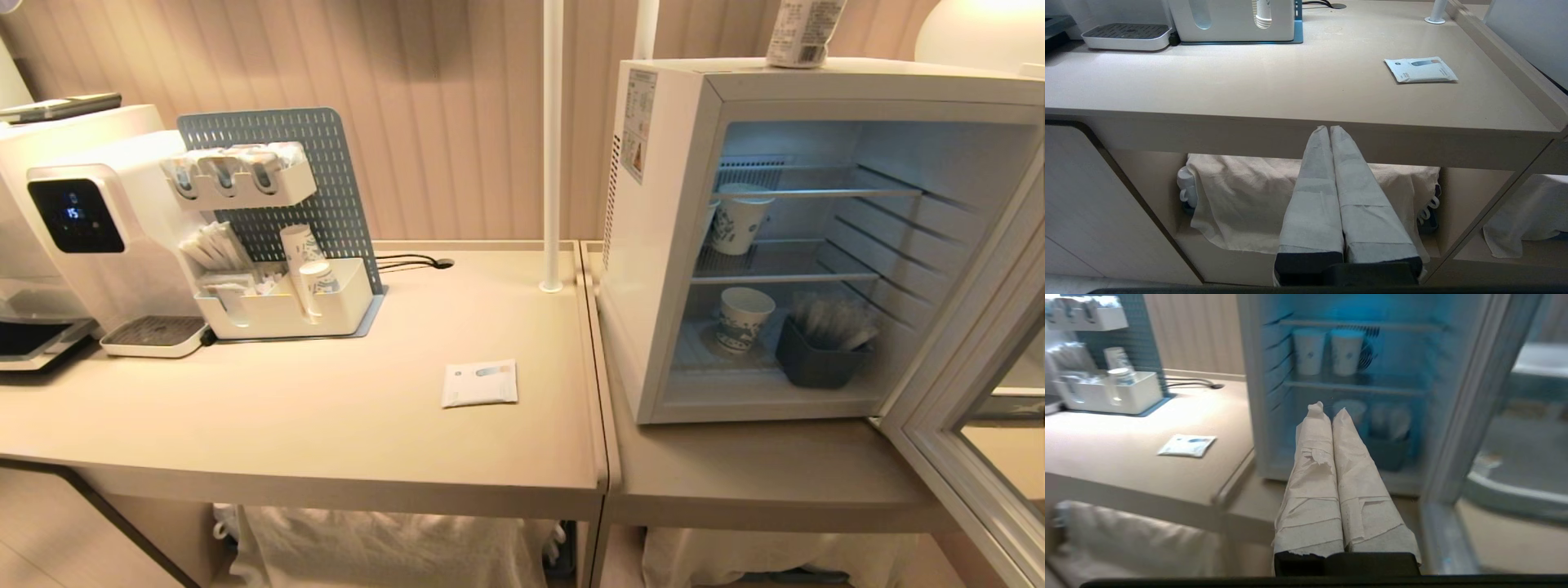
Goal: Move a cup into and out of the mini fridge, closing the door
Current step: Close the freezer door
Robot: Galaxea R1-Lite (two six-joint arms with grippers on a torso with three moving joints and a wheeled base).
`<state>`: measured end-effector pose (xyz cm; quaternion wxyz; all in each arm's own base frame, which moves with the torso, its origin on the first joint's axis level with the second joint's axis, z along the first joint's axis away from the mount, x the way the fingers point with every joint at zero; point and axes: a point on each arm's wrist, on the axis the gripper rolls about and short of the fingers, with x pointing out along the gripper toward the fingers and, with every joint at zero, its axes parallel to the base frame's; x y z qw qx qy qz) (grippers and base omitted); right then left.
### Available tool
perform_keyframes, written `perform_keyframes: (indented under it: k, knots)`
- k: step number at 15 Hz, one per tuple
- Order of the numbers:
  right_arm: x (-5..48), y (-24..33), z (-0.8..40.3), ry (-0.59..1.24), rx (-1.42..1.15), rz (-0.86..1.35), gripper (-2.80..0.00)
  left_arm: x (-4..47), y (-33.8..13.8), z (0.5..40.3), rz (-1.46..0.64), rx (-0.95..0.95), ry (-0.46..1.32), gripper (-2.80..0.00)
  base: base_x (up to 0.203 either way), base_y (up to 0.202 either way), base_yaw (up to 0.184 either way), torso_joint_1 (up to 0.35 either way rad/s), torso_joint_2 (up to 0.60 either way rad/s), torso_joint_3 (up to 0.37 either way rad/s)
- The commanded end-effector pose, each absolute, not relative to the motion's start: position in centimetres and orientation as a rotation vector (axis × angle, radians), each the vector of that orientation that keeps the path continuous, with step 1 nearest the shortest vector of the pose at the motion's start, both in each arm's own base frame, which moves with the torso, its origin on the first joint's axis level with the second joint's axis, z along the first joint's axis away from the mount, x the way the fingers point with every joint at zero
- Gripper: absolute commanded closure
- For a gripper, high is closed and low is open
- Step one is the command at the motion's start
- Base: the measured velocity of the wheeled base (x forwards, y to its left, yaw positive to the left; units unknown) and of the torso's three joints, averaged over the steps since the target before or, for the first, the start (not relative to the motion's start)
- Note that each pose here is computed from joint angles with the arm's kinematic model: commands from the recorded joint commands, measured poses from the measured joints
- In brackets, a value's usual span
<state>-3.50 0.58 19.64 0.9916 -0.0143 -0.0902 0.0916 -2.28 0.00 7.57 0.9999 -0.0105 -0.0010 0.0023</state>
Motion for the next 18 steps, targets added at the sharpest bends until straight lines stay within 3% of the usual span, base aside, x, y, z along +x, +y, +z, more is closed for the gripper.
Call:
perform_keyframes:
  k: [1,4,8,11,18]
  knots:
    - [-3.8,0.6,18.0,-0.176,-0.006,0.199,0.00,-2.3,0.0,7.6,0.005,-0.021,0.000,0.00,0.000,0.000,0.000,0.000,0.00,0.000]
    - [-4.7,0.5,13.9,-0.198,-0.003,0.213,0.00,-2.3,0.0,7.6,0.005,-0.021,0.000,0.00,0.000,0.000,0.000,0.000,0.00,0.000]
    - [-2.3,0.4,8.2,-0.083,0.016,0.165,0.00,-2.3,0.0,7.6,0.006,-0.021,0.000,0.00,0.000,0.000,0.000,0.000,0.00,0.000]
    - [-2.9,0.1,8.0,0.070,0.067,0.022,0.00,-2.3,0.0,7.6,0.006,-0.021,0.000,0.00,0.000,0.000,0.000,0.000,0.00,0.000]
    - [-3.0,0.0,7.5,0.143,-0.063,0.009,0.00,-2.3,0.0,7.6,0.006,-0.021,0.000,0.00,0.000,0.000,0.000,0.000,0.00,0.000]
